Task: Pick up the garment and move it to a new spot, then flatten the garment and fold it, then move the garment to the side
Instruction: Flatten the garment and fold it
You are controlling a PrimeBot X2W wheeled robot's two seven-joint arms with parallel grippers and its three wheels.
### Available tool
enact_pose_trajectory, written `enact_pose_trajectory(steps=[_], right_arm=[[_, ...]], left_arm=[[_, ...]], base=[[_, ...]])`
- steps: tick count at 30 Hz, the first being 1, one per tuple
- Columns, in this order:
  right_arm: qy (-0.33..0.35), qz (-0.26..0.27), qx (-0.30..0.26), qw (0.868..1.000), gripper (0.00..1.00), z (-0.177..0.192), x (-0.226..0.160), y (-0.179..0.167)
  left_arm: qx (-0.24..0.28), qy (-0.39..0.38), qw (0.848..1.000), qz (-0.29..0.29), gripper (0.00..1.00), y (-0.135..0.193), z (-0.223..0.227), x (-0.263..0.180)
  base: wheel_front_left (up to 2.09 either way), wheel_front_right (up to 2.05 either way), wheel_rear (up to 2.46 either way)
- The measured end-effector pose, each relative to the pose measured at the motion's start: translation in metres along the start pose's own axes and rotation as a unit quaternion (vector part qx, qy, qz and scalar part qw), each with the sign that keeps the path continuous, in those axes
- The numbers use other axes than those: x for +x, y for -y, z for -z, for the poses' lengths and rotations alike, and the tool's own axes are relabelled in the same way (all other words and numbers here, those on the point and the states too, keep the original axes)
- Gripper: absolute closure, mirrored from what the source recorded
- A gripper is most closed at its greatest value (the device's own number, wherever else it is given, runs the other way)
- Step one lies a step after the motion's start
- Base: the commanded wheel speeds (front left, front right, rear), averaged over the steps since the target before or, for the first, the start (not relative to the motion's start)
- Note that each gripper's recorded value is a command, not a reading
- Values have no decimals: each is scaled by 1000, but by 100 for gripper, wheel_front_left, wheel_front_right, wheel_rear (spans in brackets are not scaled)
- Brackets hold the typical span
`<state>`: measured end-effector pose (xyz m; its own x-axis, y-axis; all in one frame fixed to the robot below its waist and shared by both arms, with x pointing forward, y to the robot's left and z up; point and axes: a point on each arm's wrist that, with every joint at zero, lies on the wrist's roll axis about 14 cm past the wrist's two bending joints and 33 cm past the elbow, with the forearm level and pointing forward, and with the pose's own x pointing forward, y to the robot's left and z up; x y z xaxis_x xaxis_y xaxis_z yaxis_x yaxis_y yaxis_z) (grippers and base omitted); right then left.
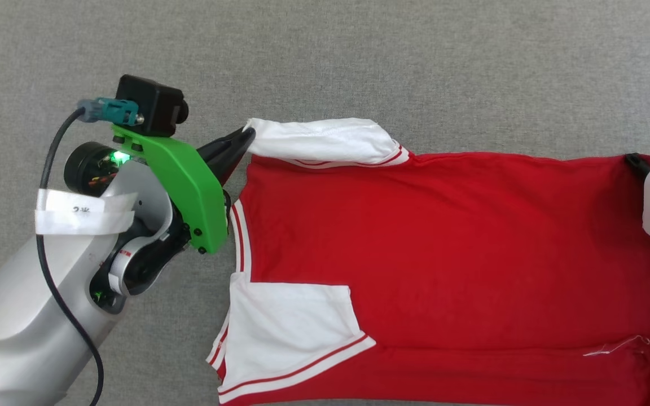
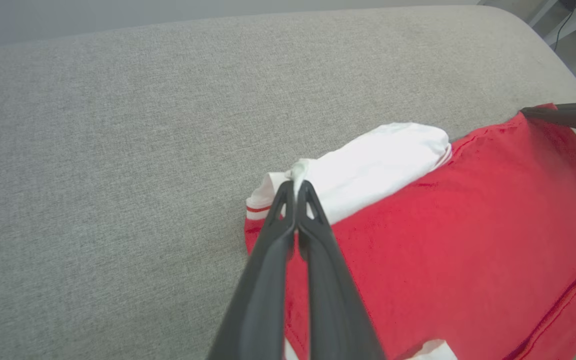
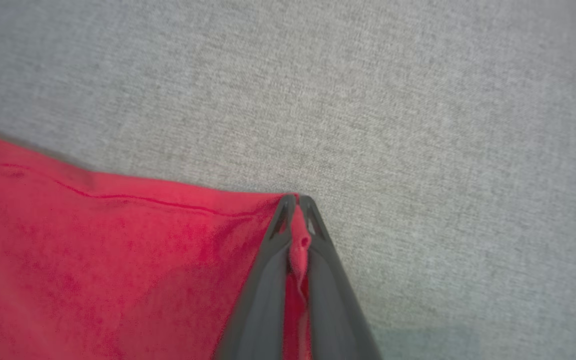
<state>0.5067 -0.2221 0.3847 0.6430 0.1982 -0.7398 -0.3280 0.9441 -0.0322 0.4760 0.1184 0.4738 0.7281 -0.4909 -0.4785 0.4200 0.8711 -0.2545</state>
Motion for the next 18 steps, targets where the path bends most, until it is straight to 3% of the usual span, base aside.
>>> enact_pose_trajectory(steps=[9,18], right_arm=[[110,9,64,992,100,-18,-38,4],[205,20,106,973,100,-22,-75,6]], left_arm=[[-37,52,998,-12,100,5,-7,-20],[-57,62,996,-16,100,18,1,-43]], base=[[0,0,0],[0,0,0]])
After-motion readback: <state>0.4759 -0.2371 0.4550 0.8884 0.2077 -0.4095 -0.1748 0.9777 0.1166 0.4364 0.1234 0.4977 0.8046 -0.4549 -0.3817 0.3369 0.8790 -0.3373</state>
